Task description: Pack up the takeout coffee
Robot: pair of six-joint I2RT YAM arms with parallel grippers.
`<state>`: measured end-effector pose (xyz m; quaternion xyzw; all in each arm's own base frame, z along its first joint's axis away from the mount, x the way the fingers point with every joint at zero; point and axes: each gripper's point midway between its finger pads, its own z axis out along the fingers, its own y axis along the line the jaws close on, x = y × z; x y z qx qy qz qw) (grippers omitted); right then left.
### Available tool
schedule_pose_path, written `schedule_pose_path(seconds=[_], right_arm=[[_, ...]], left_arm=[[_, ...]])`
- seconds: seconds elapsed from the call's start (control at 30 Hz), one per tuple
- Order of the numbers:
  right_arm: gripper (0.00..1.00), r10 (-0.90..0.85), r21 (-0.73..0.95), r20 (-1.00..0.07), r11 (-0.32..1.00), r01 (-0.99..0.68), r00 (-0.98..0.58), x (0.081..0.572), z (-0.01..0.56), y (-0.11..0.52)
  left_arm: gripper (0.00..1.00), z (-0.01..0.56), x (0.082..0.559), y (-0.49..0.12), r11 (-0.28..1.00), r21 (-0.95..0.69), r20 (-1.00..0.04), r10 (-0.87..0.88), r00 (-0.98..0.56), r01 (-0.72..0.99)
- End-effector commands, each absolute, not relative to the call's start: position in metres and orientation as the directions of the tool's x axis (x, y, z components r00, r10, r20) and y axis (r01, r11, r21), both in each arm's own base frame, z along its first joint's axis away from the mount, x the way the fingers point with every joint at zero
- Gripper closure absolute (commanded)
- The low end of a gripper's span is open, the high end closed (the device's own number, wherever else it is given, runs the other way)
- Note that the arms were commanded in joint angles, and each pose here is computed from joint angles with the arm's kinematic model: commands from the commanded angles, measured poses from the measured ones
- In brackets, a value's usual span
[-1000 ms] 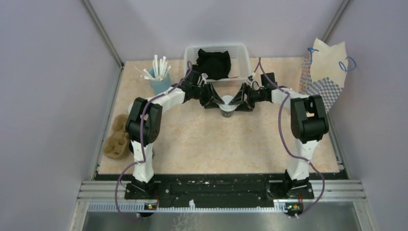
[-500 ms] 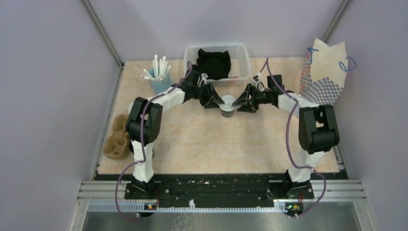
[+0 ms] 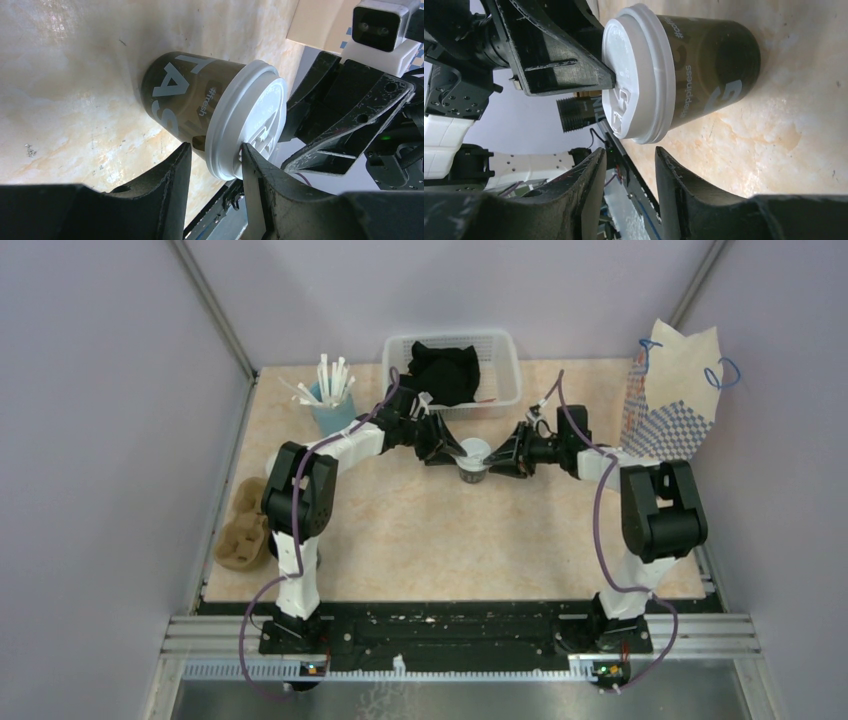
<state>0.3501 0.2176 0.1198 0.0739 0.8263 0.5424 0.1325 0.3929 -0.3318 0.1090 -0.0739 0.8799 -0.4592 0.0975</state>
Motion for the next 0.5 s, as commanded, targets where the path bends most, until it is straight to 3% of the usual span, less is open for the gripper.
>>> schedule_pose_path(seconds=[0.0,0.13,0.47], right_arm=[[0.6,0.286,0.921,-0.182,0.386,-0.061,-0.941,0.365,0.122,0.22],[0.68,0.29,0.919,-0.179,0.39,-0.055,-0.94,0.367,0.119,0.22],[0.72,0.293,0.915,-0.165,0.402,-0.035,-0.942,0.365,0.107,0.219]], left_arm=[[0.53,0.093,0.396,-0.326,0.61,-0.791,-0.113,-0.223,-0.968,-0.048],[0.53,0.092,0.396,-0.326,0.612,-0.789,-0.112,-0.224,-0.968,-0.051],[0.53,0.09,0.394,-0.325,0.615,-0.787,-0.11,-0.222,-0.969,-0.051]])
